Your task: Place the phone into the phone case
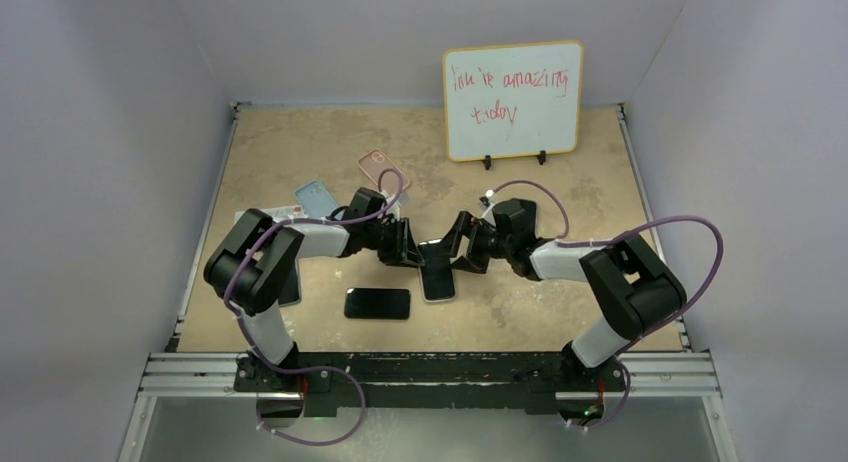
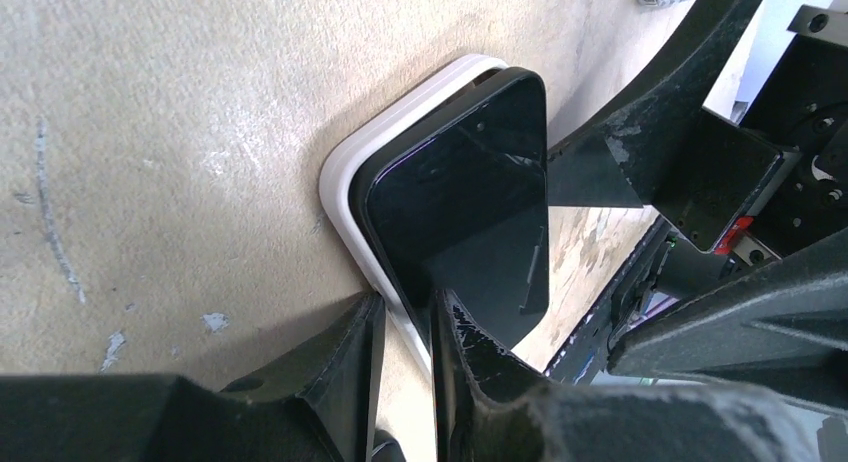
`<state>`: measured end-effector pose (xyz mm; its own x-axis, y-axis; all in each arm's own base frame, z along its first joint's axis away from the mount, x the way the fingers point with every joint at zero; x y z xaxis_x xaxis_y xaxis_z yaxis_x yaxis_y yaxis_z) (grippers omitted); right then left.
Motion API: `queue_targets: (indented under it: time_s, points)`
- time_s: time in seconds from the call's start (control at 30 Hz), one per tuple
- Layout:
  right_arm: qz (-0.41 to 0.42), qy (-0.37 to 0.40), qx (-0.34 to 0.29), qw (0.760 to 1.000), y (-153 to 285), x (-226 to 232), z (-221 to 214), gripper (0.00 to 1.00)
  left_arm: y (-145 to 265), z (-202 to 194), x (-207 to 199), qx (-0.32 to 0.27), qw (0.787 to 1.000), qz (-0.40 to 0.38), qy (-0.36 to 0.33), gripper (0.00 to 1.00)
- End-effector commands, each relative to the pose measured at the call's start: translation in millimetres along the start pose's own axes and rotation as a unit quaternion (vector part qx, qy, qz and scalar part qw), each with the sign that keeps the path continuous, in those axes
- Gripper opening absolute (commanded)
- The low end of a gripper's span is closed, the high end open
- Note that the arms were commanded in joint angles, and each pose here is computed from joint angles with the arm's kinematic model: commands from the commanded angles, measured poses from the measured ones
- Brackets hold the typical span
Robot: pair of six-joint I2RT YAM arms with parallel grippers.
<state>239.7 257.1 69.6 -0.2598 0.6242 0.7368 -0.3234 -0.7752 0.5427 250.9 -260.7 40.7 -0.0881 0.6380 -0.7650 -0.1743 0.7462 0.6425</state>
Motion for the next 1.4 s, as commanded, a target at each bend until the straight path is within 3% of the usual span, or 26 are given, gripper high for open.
queue_targets:
  time_s: [0.0, 0.43, 0.63, 0.83, 1.27, 1.37]
  points:
    - [0.142, -0.020, -0.020, 0.989, 10, 55, 11, 0.88, -1, -7, 4, 0.003, 1.000, -0.002, -0.005, 0.25]
    - [0.223, -0.054, -0.066, 0.971, 21, 68, 11, 0.87, 6, -9, -1, -0.002, 1.000, -0.005, -0.007, 0.25]
    - [0.210, -0.075, -0.056, 0.973, 14, 56, 4, 0.83, 9, -9, -4, -0.005, 1.000, -0.010, -0.007, 0.25]
    - [0.191, -0.074, -0.053, 0.977, 10, 47, 0, 0.66, 11, -10, -5, -0.006, 1.000, -0.011, -0.007, 0.25]
    - [0.127, -0.071, -0.038, 0.989, -3, 26, -5, 0.13, 8, -9, -3, -0.004, 1.000, -0.010, -0.005, 0.26]
    - [0.112, -0.073, -0.040, 0.990, -4, 21, -6, 0.06, 8, -10, -2, -0.003, 1.000, -0.008, -0.007, 0.26]
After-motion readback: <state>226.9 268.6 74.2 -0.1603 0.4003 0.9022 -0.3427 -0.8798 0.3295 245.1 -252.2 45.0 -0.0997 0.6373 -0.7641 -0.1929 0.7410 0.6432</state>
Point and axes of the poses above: each gripper's point midway between its finger pads, its own y axis back along the fingers, its own x axis along the line the jaws close on, z = x × y, the point moved 3 cm from there along y, back along the fingers, and after that the axes turned 15 degrees about y, right-handed, at the moved point
